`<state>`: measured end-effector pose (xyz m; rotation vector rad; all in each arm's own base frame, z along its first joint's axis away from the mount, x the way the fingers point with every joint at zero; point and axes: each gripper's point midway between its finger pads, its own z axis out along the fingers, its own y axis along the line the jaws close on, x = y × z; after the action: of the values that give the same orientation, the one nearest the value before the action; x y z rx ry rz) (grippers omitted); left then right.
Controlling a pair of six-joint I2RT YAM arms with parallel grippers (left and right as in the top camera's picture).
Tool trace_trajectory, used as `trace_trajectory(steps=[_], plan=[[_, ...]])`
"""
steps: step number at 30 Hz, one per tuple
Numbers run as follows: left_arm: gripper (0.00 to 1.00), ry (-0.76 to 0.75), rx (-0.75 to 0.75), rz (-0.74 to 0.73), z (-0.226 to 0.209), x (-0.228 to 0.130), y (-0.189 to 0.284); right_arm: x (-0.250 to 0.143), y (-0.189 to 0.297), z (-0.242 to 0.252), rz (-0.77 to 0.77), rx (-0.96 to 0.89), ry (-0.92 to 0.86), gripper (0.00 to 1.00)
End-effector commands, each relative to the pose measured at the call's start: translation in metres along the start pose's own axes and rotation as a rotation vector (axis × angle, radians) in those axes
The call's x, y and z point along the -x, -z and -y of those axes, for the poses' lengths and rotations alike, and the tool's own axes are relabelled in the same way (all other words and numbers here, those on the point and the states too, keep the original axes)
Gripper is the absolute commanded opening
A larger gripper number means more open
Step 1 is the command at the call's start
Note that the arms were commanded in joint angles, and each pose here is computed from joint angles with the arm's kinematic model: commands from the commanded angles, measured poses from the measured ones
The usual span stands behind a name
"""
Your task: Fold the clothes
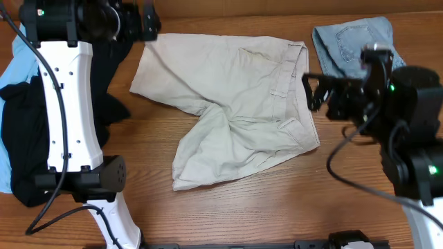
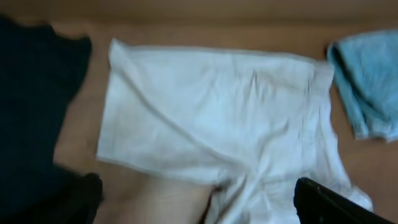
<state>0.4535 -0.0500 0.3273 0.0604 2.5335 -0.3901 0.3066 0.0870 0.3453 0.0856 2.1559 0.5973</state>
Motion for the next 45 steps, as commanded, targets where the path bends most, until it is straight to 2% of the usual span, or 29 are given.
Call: trace_trajectory(steps=[1, 8, 14, 18, 22, 26, 34, 35, 37, 38, 41, 42, 45], plan=[[1.0, -0.064, -0.015, -0.076, 0.005, -0.019, -0.001, -0.011, 0.004, 0.0, -0.043, 0.0, -0.022, 1.0], [1.0, -0.113, -0.03, -0.232, 0.005, -0.053, -0.014, -0.03, 0.005, 0.007, -0.117, -0.03, -0.064, 1.0], [1.0, -0.077, -0.052, -0.476, -0.003, -0.111, -0.063, -0.033, 0.0, 0.01, -0.133, -0.037, -0.061, 1.0], [0.97, -0.1, -0.159, -0.589, 0.009, -0.153, -0.105, -0.036, -0.01, 0.015, -0.164, -0.048, -0.071, 1.0], [0.97, -0.17, -0.244, -0.644, 0.023, -0.189, -0.139, -0.042, -0.025, 0.022, -0.215, -0.067, -0.088, 1.0], [1.0, -0.232, -0.259, -0.664, 0.033, -0.22, -0.17, -0.052, -0.042, 0.031, -0.277, -0.092, -0.11, 1.0], [1.0, -0.312, -0.174, -0.699, 0.023, -0.257, -0.199, -0.062, -0.061, 0.041, -0.34, -0.116, -0.127, 1.0], [0.96, -0.31, -0.175, -0.7, 0.022, -0.259, -0.2, -0.061, -0.061, 0.041, -0.338, -0.116, -0.126, 1.0], [0.81, -0.308, -0.175, -0.707, 0.021, -0.263, -0.201, -0.06, -0.062, 0.041, -0.331, -0.116, -0.124, 1.0], [0.66, -0.307, -0.174, -0.711, 0.02, -0.265, -0.201, -0.059, -0.062, 0.041, -0.327, -0.114, -0.122, 1.0], [0.11, -0.309, -0.167, -0.715, 0.019, -0.266, -0.201, -0.057, -0.063, 0.041, -0.32, -0.111, -0.12, 1.0], [0.04, -0.316, -0.15, -0.714, 0.016, -0.265, -0.202, -0.057, -0.063, 0.041, -0.319, -0.111, -0.12, 1.0], [0.04, -0.332, -0.094, -0.712, 0.007, -0.259, -0.199, -0.057, -0.063, 0.04, -0.319, -0.109, -0.107, 1.0]])
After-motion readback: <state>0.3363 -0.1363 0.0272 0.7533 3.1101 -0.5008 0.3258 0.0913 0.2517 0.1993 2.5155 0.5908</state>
